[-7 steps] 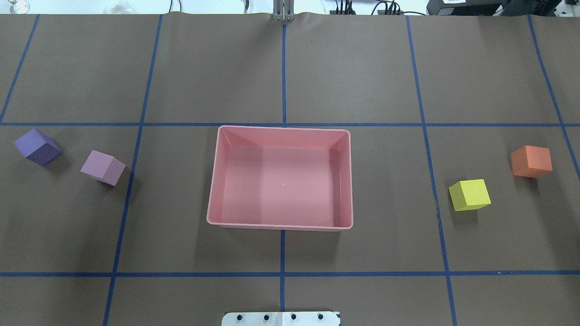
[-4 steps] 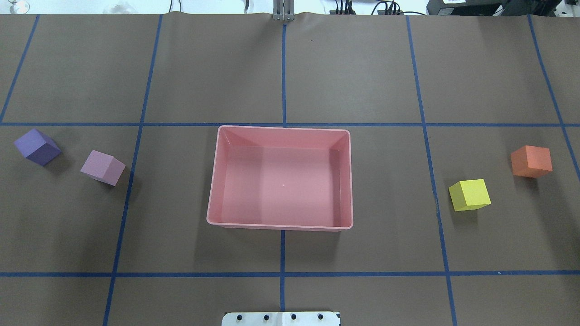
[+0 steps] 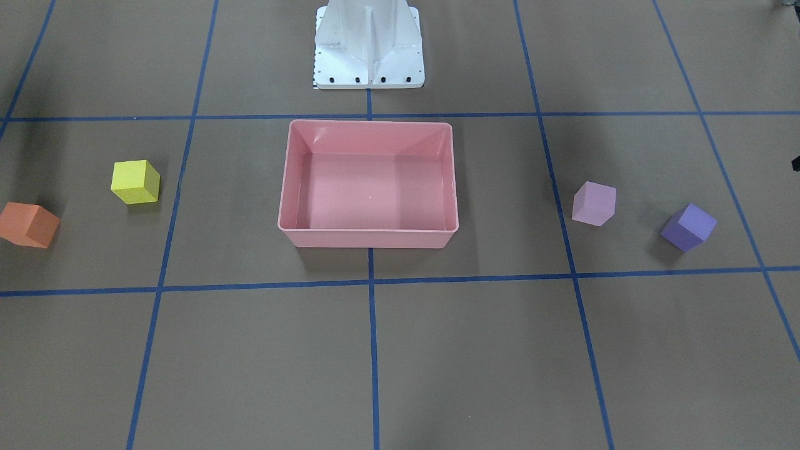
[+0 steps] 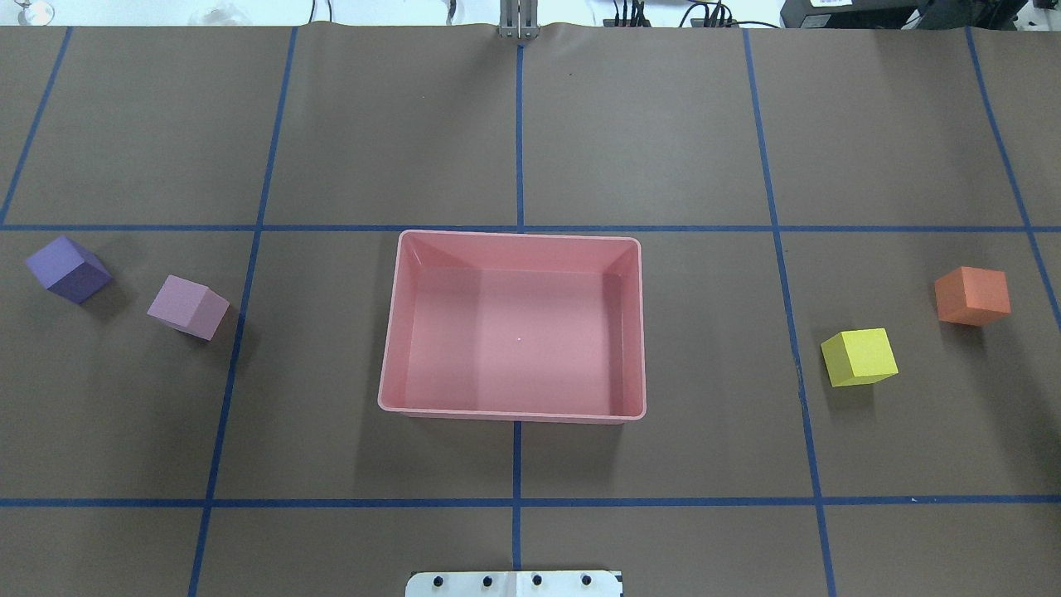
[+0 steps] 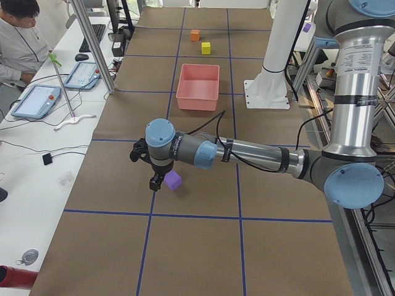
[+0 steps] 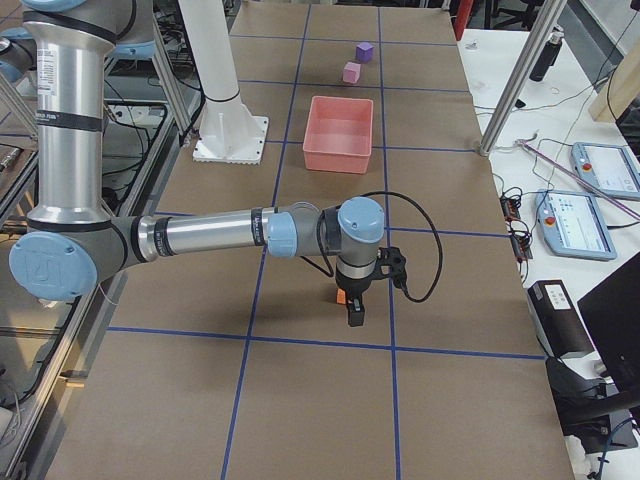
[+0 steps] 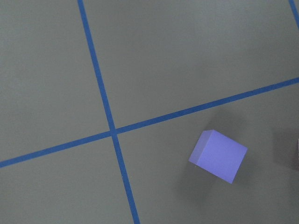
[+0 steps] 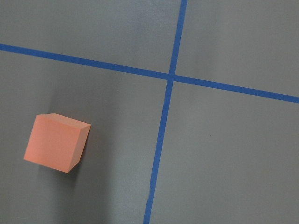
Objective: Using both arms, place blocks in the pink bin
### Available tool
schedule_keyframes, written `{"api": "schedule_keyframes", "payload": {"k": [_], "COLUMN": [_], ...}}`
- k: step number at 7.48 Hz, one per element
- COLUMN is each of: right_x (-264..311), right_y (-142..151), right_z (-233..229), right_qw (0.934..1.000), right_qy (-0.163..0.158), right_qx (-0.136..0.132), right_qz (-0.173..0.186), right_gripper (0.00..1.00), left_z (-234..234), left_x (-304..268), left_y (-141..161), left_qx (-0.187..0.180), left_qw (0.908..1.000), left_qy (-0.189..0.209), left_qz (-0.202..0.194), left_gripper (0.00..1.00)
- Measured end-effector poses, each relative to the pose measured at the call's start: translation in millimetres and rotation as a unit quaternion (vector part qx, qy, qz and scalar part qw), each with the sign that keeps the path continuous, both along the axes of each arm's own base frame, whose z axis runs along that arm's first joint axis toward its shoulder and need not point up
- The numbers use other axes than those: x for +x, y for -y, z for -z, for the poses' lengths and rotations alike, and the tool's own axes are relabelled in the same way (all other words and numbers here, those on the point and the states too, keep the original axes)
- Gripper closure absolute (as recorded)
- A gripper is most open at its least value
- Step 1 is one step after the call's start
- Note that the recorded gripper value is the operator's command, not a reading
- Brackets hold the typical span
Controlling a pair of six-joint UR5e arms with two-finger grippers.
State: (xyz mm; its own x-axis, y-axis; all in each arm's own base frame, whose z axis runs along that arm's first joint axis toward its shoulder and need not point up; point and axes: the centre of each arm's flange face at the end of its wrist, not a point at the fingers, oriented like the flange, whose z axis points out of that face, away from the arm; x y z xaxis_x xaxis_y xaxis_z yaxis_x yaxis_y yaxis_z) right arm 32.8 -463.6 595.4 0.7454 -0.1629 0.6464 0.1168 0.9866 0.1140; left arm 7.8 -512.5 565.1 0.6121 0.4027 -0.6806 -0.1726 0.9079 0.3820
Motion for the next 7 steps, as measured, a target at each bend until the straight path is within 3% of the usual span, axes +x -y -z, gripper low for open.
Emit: {"api": "schedule_keyframes", "payload": {"k": [3, 5, 7], "right_x": [-13, -14, -14], "right_y": [8, 8, 9], "right_z": [7, 8, 8], "right_qw": [0.9999, 0.9999, 0.9999], "right_qy": [0.003, 0.003, 0.003], "right_qx": [0.004, 0.004, 0.004], "right_qz": [0.009, 0.01, 0.01], "right_gripper": [0.0, 0.0, 0.0], "left_z": [-15, -43, -53], "left_x": [109, 131, 142], "left_y": [8, 10, 10], "left_qx": [0.066, 0.101, 0.111], "left_qw": [0.9932, 0.9891, 0.9874], "left_qy": [0.0, 0.025, 0.036], "left_qz": [-0.096, -0.104, -0.107], "left_gripper": [0.0, 0.0, 0.0]}}
